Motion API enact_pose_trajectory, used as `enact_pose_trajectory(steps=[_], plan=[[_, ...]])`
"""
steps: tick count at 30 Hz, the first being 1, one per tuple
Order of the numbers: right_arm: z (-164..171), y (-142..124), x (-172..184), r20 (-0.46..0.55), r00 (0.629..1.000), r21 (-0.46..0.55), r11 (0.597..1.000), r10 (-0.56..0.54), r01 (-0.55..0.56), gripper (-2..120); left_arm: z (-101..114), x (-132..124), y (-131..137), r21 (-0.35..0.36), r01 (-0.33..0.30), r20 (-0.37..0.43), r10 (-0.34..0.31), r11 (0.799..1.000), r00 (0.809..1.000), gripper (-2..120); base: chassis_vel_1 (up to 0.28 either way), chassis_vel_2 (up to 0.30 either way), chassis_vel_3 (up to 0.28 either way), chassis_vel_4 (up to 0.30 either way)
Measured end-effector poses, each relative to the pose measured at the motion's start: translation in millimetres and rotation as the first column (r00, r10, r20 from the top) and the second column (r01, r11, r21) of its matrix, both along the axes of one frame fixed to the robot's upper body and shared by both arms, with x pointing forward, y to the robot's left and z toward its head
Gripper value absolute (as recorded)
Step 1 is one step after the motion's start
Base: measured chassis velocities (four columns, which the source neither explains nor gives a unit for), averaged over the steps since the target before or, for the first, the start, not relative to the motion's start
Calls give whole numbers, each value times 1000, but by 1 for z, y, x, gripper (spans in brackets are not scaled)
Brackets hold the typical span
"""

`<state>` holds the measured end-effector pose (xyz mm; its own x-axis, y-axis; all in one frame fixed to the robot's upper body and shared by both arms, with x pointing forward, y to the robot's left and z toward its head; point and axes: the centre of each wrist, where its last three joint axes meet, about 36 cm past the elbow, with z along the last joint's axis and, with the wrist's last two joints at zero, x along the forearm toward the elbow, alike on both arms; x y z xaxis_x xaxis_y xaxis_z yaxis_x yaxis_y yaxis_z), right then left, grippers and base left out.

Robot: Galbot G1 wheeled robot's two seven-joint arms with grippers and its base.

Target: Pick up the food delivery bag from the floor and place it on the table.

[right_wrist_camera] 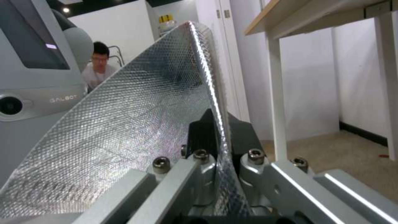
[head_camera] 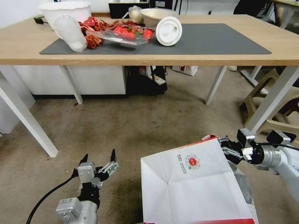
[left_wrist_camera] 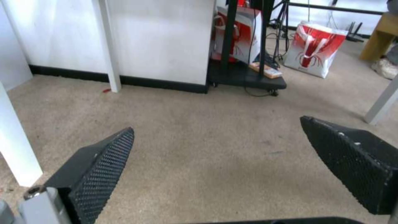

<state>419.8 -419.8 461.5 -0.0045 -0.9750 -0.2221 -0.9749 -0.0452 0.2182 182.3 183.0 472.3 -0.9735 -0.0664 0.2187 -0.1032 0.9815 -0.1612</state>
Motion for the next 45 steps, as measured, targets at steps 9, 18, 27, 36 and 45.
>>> enact_pose_trajectory(steps=[9,18,27,36,45], plan=[[-1,1,-1,1,1000,-1,1000,9,-9,0,1,-1,0,0,4,2,-4,1000,1000,100,0,0,0,0],[-7,2,-6,-2,1000,-8,1000,21,-21,0,-2,-2,1,12,7,11,-7,1000,1000,100,0,0,0,0],[-15,6,-12,-9,1000,1,1000,21,-21,0,-4,-1,2,23,8,11,-8,1000,1000,100,0,0,0,0],[-14,7,-8,0,1000,0,1000,14,-14,0,-5,1,5,36,14,7,-14,999,1000,100,0,0,0,0],[-13,8,-6,2,1000,-2,1000,9,-9,0,-6,3,5,36,15,6,-16,999,1000,100,0,0,0,0]])
